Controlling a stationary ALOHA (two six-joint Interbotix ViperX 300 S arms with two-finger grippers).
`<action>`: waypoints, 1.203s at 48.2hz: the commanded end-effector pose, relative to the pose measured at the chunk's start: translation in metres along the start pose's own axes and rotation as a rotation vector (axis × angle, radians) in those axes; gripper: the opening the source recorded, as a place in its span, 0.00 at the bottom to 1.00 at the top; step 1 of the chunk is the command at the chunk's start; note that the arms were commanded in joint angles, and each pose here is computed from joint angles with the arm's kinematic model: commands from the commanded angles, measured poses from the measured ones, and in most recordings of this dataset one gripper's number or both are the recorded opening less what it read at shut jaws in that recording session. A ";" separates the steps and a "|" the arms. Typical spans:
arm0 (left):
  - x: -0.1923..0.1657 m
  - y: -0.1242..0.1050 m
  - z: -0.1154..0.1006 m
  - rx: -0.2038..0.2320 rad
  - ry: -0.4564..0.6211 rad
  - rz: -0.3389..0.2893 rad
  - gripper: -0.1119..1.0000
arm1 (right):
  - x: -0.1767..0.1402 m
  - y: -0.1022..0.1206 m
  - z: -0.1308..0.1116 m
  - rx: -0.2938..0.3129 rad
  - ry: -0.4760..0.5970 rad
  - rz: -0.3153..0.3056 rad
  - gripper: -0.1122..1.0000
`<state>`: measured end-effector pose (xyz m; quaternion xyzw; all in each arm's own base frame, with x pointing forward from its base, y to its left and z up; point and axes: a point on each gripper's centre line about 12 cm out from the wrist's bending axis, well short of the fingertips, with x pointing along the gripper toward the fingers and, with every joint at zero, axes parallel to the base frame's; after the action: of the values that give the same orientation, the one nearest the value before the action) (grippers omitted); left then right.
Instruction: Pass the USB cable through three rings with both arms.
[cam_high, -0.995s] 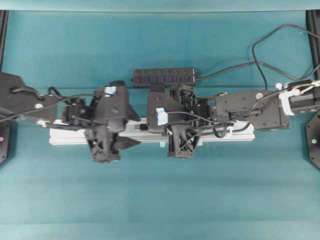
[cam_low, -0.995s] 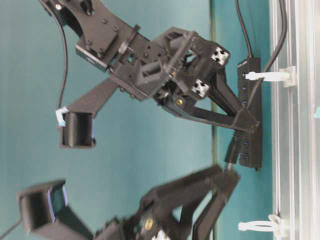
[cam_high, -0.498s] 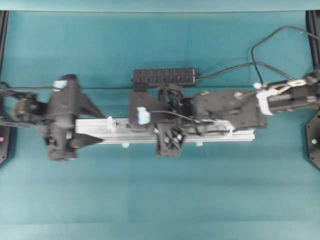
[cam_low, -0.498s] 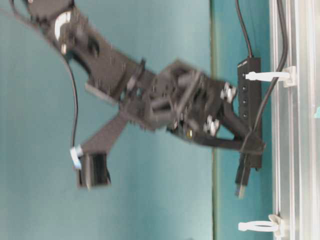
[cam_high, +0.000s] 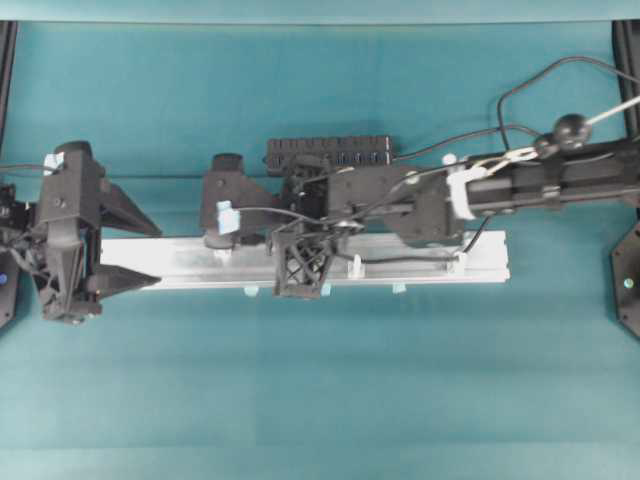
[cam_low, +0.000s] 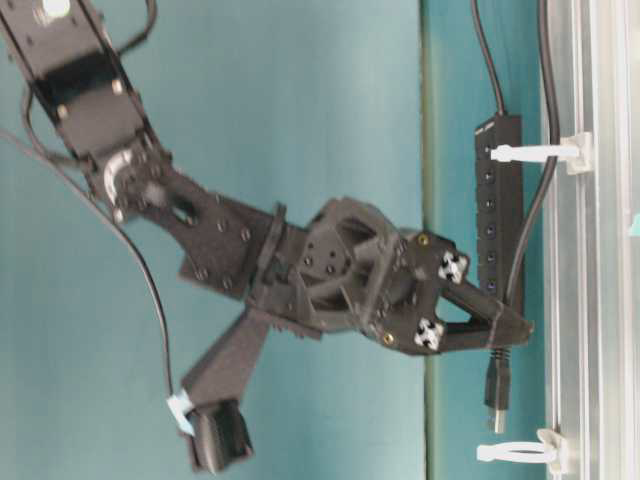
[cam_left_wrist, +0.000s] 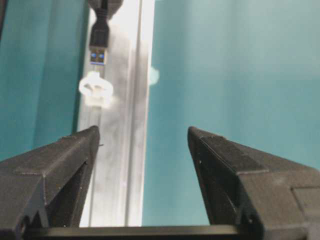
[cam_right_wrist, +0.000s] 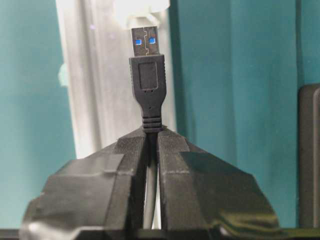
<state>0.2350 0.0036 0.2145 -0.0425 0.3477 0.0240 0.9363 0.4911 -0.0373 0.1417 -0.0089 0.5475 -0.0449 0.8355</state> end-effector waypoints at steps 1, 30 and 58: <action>-0.001 0.001 0.003 0.000 -0.013 0.003 0.79 | -0.004 -0.002 0.009 -0.003 -0.018 -0.003 0.03; 0.000 0.004 -0.001 -0.010 -0.006 0.013 0.79 | 0.008 -0.004 0.008 -0.003 -0.006 -0.003 0.03; 0.004 0.008 0.001 -0.019 -0.028 0.022 0.78 | 0.010 -0.002 0.013 -0.006 -0.046 -0.001 0.03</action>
<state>0.2352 0.0100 0.2075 -0.0473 0.3442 0.0364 0.9370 0.5026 -0.0424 0.1308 -0.0073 0.5386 -0.0472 0.8412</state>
